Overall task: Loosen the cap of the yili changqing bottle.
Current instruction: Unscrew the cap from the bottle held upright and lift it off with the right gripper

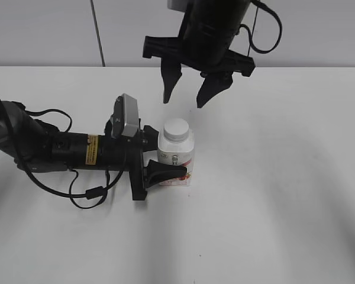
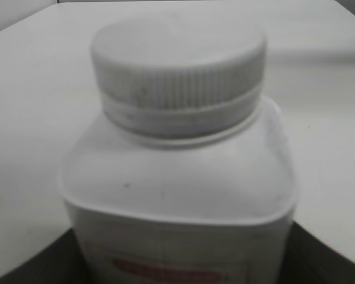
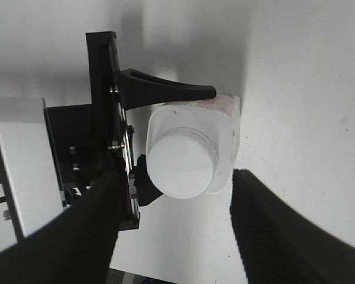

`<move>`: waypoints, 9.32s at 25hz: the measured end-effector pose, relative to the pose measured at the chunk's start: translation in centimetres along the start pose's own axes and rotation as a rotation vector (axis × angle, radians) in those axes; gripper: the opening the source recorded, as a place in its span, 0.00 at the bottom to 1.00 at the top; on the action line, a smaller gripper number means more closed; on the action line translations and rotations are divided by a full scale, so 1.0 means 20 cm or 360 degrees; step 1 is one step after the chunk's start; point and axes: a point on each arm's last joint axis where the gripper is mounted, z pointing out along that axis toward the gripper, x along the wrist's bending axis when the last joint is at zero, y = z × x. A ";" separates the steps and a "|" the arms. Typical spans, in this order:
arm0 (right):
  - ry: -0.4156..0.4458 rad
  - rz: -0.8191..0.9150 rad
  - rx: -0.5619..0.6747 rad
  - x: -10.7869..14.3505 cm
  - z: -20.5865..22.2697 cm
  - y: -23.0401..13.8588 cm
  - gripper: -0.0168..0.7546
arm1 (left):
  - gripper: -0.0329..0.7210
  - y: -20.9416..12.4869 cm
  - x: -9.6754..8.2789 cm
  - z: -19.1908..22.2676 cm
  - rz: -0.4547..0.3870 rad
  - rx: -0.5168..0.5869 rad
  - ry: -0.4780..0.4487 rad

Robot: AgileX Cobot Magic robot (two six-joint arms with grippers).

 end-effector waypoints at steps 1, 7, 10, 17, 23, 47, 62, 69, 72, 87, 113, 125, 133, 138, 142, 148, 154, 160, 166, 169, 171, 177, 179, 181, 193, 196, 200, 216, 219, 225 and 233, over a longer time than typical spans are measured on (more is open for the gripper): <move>-0.0002 0.0002 0.0011 0.01 0.02 0.00 0.63 | 0.60 0.00 0.00 0.00 0.0000 0.0000 0.0000; -0.0019 -0.0007 0.0059 0.03 0.09 -0.01 0.63 | 0.60 0.00 0.00 0.00 0.0000 0.0002 0.0001; -0.0022 -0.0005 0.0063 0.03 0.10 -0.01 0.63 | 0.60 0.00 0.00 0.00 0.0000 0.0002 0.0001; -0.0043 0.0005 0.0100 0.02 0.16 0.00 0.63 | 0.60 0.00 0.00 0.00 0.0000 0.0004 0.0000; -0.0076 0.0010 0.0165 0.02 0.26 -0.01 0.63 | 0.60 0.00 0.00 0.00 0.0000 0.0008 0.0002; -0.0091 -0.0081 0.0184 0.01 0.28 -0.01 0.53 | 0.60 0.00 0.00 0.00 -0.0004 0.0013 0.0004; -0.0023 -0.1257 0.0209 0.01 0.28 -0.01 0.53 | 0.57 0.00 0.00 0.00 -0.0004 0.0015 0.0005; 0.0006 -0.1673 0.0217 0.01 0.28 -0.01 0.53 | 0.57 0.00 0.00 0.00 -0.0003 0.0017 0.0004; 0.0017 -0.1835 0.0218 0.01 0.28 -0.01 0.53 | 0.56 0.00 0.00 0.00 -0.0003 0.0014 0.0003; 0.0041 -0.2167 0.0222 0.01 0.28 -0.01 0.53 | 0.56 0.00 0.00 0.00 0.0000 0.0010 0.0001; -0.0053 -0.1741 0.0067 0.04 0.10 0.01 0.78 | 0.56 0.00 0.00 0.00 0.0001 0.0010 0.0000; -0.0085 -0.0450 0.0016 0.04 0.08 0.01 0.78 | 0.56 0.00 0.00 0.00 -0.0024 0.0011 0.0002; -0.0077 -0.0131 0.0018 0.05 0.09 0.01 0.78 | 0.56 0.00 0.00 0.00 -0.0026 0.0009 0.0007; -0.0032 -0.0028 0.0094 0.05 0.17 0.01 0.78 | 0.56 0.00 0.00 0.00 -0.0039 0.0008 0.0020; -0.0043 0.0010 0.0106 0.05 0.19 0.01 0.78 | 0.56 0.00 0.01 0.01 -0.0048 0.0008 0.0030; -0.0079 0.0038 0.0088 0.04 0.19 0.02 0.78 | 0.56 0.00 0.01 0.00 -0.0049 0.0009 0.0031; -0.0102 0.0058 0.0095 0.03 0.20 0.01 0.78 | 0.56 0.00 0.01 0.01 -0.0049 0.0009 0.0031; -0.0077 0.0094 0.0161 0.03 0.26 0.01 0.78 | 0.56 0.00 0.01 0.01 -0.0050 0.0008 0.0033; -0.0082 0.0096 0.0168 0.02 0.28 0.01 0.78 | 0.56 0.00 0.01 0.01 -0.0051 0.0009 0.0035; -0.0082 0.0096 0.0168 0.02 0.28 0.01 0.76 | 0.56 0.00 0.01 0.01 -0.0051 0.0009 0.0035; -0.0087 0.0093 0.0165 0.02 0.28 0.01 0.72 | 0.56 0.00 0.01 0.01 -0.0051 0.0009 0.0035; -0.0109 0.0042 0.0156 0.02 0.28 0.01 0.56 | 0.56 0.00 0.01 0.01 -0.0053 0.0008 0.0036; -0.0111 0.0037 0.0156 0.01 0.28 0.01 0.54 | 0.56 0.00 0.01 0.01 -0.0054 0.0007 0.0038; -0.0116 0.0032 0.0154 0.01 0.28 0.01 0.53 | 0.55 0.00 0.01 0.01 -0.0054 0.0007 0.0039; -0.0104 -0.0312 0.0164 0.01 0.28 0.01 0.53 | 0.55 0.00 0.01 0.01 -0.0055 0.0009 0.0040; -0.0091 -0.0617 0.0173 0.01 0.28 0.01 0.53 | 0.55 0.00 0.01 0.01 -0.0055 0.0009 0.0040; -0.0072 -0.0975 0.0184 0.01 0.28 0.01 0.53 | 0.55 0.00 0.01 0.01 -0.0055 0.0009 0.0040; -0.0008 -0.2092 0.0209 0.01 0.28 0.01 0.53 | 0.55 0.00 0.01 0.01 -0.0054 0.0008 0.0042; -0.0003 -0.2177 0.0210 0.01 0.28 0.01 0.53 | 0.55 0.00 0.01 0.01 -0.0054 0.0008 0.0042; -0.0002 -0.2197 0.0211 0.01 0.28 0.01 0.53 | 0.55 0.00 0.01 0.01 -0.0054 0.0009 0.0042; -0.0002 -0.2194 0.0211 0.01 0.28 0.01 0.53 | 0.55 0.00 0.01 0.01 -0.0054 0.0009 0.0042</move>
